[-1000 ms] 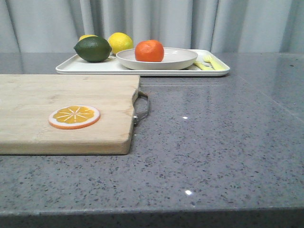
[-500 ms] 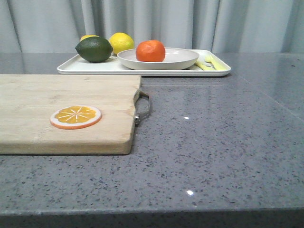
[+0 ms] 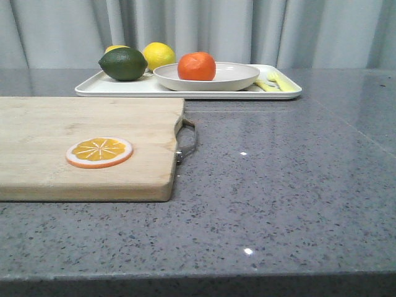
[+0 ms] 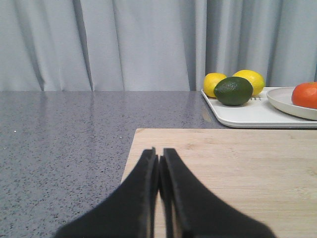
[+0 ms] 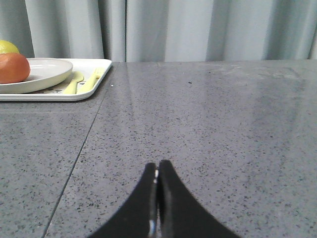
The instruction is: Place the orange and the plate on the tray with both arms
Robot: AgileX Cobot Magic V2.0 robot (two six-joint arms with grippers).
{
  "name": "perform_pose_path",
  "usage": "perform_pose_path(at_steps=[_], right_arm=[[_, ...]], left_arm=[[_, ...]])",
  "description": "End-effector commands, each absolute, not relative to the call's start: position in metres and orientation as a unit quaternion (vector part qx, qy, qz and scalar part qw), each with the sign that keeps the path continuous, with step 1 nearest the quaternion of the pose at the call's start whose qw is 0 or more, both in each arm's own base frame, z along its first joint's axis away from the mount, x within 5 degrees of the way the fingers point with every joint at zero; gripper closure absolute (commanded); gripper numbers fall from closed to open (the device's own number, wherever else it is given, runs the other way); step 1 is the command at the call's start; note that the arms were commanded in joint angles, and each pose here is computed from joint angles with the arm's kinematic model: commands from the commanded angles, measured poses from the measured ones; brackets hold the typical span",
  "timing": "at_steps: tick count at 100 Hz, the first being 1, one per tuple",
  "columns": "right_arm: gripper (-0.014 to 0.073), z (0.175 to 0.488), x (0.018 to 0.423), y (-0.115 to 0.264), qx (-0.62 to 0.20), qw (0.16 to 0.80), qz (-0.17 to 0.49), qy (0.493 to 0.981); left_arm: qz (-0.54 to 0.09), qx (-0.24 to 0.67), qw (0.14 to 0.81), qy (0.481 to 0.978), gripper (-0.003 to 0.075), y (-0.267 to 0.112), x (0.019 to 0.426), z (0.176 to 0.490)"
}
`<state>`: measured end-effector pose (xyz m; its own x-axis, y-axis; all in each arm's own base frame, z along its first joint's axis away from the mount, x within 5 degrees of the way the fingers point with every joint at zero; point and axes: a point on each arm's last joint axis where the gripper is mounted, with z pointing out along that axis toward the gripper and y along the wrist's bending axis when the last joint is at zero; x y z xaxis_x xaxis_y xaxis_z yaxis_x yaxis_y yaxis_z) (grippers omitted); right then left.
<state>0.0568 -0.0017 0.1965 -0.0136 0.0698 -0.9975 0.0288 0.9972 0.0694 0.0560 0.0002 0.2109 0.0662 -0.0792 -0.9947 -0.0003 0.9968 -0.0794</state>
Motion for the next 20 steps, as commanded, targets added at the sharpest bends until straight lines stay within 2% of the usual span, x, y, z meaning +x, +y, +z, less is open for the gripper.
perform_pose_path(at_steps=[1, 20], right_arm=[[0.0666, 0.2043, 0.055, -0.0018, 0.032, 0.734, 0.01, 0.678], [0.0666, 0.2043, 0.055, -0.0018, 0.032, 0.734, 0.01, 0.678]], left_arm=[[-0.027, -0.03, 0.759, 0.65, 0.0738, 0.0007, 0.0537, 0.2123], [-0.027, -0.03, 0.759, 0.65, 0.0739, 0.0007, 0.0537, 0.2123]])
